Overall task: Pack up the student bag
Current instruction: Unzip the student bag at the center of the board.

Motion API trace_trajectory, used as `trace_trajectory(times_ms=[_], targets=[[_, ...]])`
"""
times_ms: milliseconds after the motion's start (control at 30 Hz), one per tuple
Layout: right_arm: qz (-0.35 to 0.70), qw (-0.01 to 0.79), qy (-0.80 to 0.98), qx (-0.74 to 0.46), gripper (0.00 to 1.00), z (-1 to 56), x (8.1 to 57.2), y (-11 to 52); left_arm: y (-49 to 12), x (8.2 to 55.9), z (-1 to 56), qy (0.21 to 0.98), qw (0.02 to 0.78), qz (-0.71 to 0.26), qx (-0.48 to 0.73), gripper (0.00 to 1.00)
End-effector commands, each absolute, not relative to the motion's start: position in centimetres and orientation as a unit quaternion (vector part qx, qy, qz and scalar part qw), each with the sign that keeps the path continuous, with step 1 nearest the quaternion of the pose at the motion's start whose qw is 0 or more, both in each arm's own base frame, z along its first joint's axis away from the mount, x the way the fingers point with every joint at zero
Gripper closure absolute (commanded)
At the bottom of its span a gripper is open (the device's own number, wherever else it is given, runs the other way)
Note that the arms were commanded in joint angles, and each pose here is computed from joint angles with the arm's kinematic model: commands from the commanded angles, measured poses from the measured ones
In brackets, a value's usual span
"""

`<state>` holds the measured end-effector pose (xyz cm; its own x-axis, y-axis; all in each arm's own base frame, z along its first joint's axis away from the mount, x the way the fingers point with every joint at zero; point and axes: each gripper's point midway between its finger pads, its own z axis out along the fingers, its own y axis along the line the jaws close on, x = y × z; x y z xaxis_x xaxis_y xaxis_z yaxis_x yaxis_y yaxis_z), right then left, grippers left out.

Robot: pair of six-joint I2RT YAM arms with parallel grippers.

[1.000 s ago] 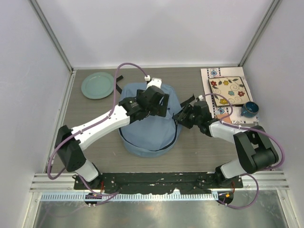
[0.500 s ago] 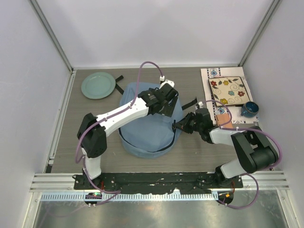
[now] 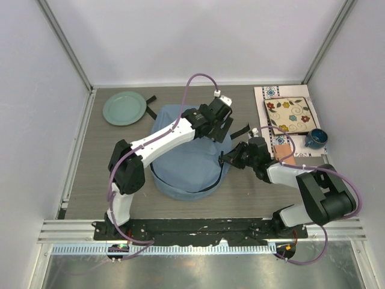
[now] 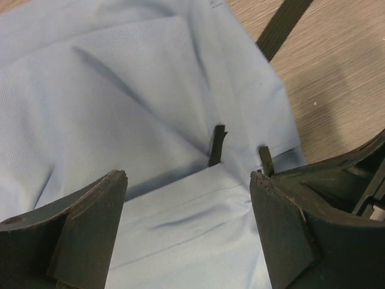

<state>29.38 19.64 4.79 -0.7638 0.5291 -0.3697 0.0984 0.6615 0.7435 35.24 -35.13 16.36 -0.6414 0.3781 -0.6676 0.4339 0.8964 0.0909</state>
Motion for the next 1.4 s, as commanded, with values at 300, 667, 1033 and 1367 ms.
trace_trajectory(times_ms=[300, 667, 1033, 1367], targets=[[0.354, 0.324, 0.857, 0.191, 0.87, 5.9, 29.2, 18.5, -37.3, 35.7, 14.3, 0.857, 0.344, -0.043, 0.381, 0.2], [0.357, 0.343, 0.847, 0.192, 0.87, 7.2, 29.3, 18.1, -38.6, 35.3, 12.5, 0.818, 0.35, 0.008, 0.457, 0.26], [0.356, 0.35, 0.845, 0.192, 0.87, 7.8, 29.3, 18.0, -37.7, 35.9, 9.4, 0.81, 0.328, 0.05, 0.482, 0.35], [0.354, 0.348, 0.846, 0.193, 0.87, 7.6, 29.3, 18.0, -37.2, 36.8, 8.8, 0.811, 0.338, 0.079, 0.47, 0.62]])
